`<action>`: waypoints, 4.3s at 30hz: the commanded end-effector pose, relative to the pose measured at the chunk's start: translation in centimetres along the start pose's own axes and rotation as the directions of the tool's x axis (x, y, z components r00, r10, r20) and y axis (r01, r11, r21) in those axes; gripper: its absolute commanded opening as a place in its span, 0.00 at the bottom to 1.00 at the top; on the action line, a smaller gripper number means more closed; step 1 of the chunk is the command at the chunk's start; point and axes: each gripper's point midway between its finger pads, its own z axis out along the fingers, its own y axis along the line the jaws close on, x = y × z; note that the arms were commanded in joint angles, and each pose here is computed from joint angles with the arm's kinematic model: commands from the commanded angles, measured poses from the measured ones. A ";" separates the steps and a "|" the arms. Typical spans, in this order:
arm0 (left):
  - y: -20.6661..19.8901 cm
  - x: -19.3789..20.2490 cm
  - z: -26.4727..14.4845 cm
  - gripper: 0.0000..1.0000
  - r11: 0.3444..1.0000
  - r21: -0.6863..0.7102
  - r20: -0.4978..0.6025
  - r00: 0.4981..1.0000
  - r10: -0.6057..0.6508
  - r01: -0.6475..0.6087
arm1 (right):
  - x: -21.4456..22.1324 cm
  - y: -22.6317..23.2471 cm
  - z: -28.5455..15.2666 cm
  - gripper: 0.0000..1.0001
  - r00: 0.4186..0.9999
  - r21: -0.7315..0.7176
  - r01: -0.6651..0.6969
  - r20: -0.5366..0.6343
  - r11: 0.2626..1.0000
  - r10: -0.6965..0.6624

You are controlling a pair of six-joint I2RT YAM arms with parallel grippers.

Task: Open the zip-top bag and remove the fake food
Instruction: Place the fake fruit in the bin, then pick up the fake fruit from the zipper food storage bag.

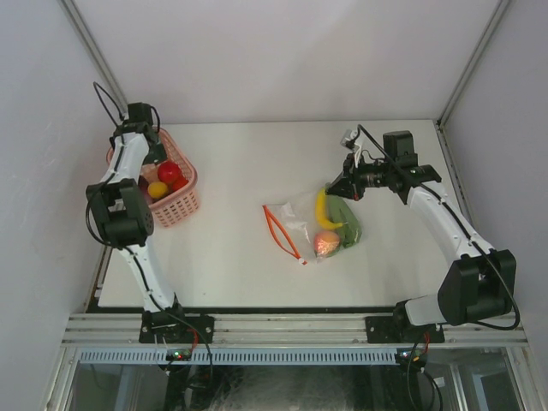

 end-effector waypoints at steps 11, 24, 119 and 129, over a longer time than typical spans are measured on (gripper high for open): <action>-4.5 -2.2 -18.6 1.00 0.672 0.724 0.146 0.916 -0.373 0.157 | -2.0 0.5 -2.2 0.05 0.991 0.060 0.120 0.048 0.991 -0.123; -9.6 5.9 -39.7 0.97 0.088 0.947 0.319 0.867 -0.382 -0.310 | -6.0 2.8 -6.1 0.53 0.865 0.221 0.472 0.068 0.853 -0.497; -28.1 34.3 -32.1 0.84 -0.121 0.548 0.798 0.561 -0.220 -0.828 | 15.7 0.9 6.3 0.23 0.541 -0.422 0.692 -0.234 0.585 -0.808; -28.3 35.1 -30.4 0.94 -0.098 0.576 0.792 0.584 -0.180 -0.811 | 15.0 -0.5 6.4 0.00 0.558 -0.366 0.684 -0.294 0.631 -0.776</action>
